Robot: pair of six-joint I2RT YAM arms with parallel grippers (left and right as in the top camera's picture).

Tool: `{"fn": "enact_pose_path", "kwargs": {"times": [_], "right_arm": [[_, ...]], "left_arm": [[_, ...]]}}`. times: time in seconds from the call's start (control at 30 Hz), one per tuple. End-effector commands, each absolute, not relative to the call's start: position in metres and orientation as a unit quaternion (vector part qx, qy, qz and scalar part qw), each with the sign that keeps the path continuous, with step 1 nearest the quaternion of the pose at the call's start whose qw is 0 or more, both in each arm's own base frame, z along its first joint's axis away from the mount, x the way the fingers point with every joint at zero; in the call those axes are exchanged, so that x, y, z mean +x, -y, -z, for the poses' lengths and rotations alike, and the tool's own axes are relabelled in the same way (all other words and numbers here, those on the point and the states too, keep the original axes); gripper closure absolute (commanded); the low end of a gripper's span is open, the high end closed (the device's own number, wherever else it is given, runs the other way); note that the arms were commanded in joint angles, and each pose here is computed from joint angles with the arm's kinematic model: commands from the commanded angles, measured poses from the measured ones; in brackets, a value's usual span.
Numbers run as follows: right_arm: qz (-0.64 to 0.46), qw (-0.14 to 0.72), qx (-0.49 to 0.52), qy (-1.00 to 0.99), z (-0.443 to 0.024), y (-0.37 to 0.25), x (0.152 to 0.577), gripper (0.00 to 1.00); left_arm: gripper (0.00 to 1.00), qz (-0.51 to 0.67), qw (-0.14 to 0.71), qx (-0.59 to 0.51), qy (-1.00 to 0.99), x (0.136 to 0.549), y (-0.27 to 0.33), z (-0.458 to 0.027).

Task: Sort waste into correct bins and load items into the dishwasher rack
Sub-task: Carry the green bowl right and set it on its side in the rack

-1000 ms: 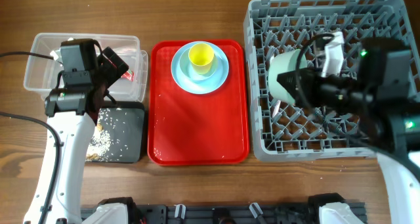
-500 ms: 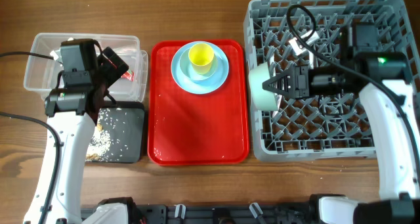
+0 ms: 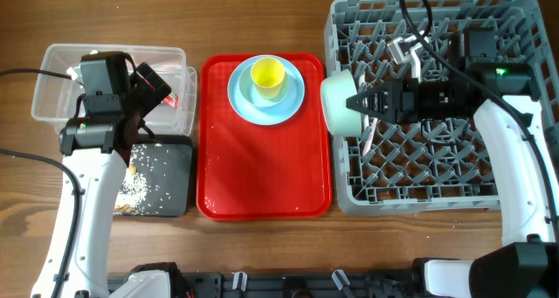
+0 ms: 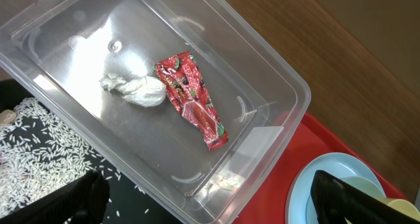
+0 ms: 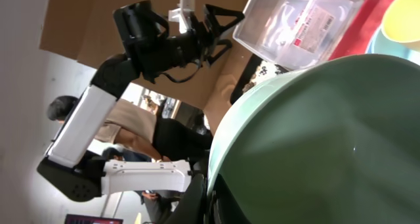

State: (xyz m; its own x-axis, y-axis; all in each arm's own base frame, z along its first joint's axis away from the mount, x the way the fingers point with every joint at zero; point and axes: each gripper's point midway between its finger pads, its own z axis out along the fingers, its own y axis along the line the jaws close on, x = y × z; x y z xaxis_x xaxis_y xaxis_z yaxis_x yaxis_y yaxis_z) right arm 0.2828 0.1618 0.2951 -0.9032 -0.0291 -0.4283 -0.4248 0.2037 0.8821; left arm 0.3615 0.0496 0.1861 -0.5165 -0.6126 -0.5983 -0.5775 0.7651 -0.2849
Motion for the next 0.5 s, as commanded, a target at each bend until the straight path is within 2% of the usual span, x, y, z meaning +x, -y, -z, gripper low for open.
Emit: {"fn": "enact_pose_path", "kwargs": {"times": [0.0, 0.2, 0.47], "right_arm": [[-0.624, 0.178, -0.157, -0.744, -0.298, -0.159, 0.284, 0.96], [-0.618, 0.196, -0.125, -0.751, -0.289, -0.136, 0.293, 0.96], [-0.631, 0.202, -0.056, -0.747, -0.245, -0.107, 0.297, 0.96]], "left_arm": [[0.0, 0.022, 0.363, -0.343, -0.866, 0.363, -0.052, -0.193], [0.0, 0.022, 0.363, -0.343, -0.866, 0.363, -0.052, -0.193], [0.0, 0.022, 0.363, -0.343, -0.866, 0.363, -0.052, -0.193]]}}
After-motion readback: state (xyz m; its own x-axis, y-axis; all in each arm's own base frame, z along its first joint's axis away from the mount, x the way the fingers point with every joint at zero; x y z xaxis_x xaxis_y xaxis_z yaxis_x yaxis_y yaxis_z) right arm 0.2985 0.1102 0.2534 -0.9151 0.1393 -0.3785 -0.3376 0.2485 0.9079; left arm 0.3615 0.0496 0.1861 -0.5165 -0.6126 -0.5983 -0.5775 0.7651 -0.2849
